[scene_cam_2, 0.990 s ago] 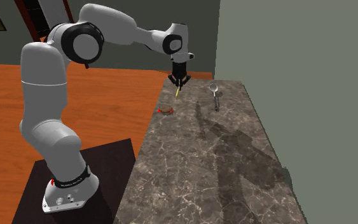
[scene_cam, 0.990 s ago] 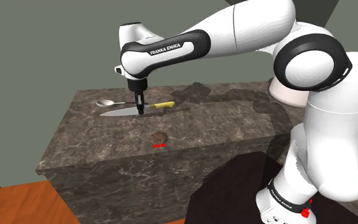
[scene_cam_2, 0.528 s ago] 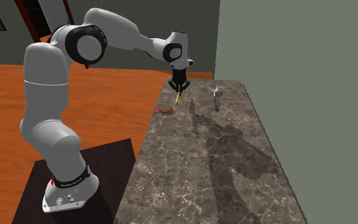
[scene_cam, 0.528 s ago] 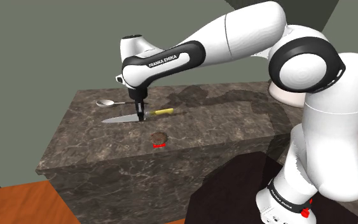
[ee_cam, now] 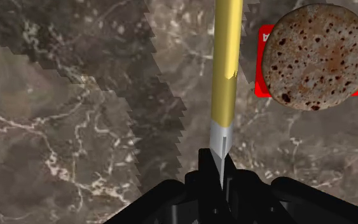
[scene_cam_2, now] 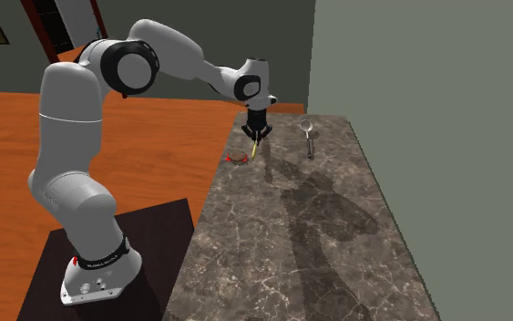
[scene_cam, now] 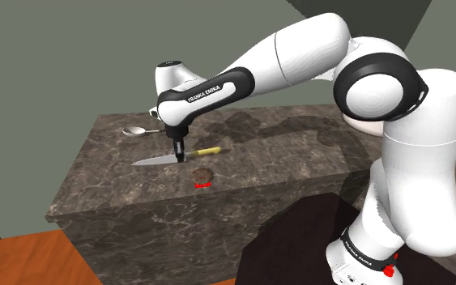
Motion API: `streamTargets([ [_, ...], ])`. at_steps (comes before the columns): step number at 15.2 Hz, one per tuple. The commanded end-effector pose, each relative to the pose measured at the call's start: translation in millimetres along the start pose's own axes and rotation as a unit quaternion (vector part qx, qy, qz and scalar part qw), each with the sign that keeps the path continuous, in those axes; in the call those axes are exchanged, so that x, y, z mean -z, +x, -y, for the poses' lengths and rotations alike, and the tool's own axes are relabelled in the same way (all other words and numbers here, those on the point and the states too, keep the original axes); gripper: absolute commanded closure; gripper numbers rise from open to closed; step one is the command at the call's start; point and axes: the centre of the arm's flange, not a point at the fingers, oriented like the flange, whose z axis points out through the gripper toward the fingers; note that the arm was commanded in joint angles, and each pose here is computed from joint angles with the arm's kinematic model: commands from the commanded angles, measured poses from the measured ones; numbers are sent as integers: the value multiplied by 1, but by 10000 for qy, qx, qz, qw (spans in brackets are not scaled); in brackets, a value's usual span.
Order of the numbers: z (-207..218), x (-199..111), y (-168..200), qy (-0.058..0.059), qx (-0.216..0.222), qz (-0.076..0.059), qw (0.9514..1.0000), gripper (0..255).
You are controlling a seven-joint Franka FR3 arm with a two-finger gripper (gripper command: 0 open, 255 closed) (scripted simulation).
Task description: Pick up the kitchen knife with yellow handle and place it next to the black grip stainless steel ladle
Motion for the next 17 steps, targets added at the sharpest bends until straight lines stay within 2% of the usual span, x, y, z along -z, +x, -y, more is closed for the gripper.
streamTargets([
  [1, 0, -7, -1, -1, 0, -1, 10000, 255],
  [8, 0, -7, -1, -1, 0, -2, 10000, 255],
  [9, 0, -7, -1, -1, 0, -2, 10000, 0],
  [14, 0, -7, -1, -1, 0, -2, 10000, 0],
  [17, 0, 32, -1, -1, 0, -2, 10000, 0],
])
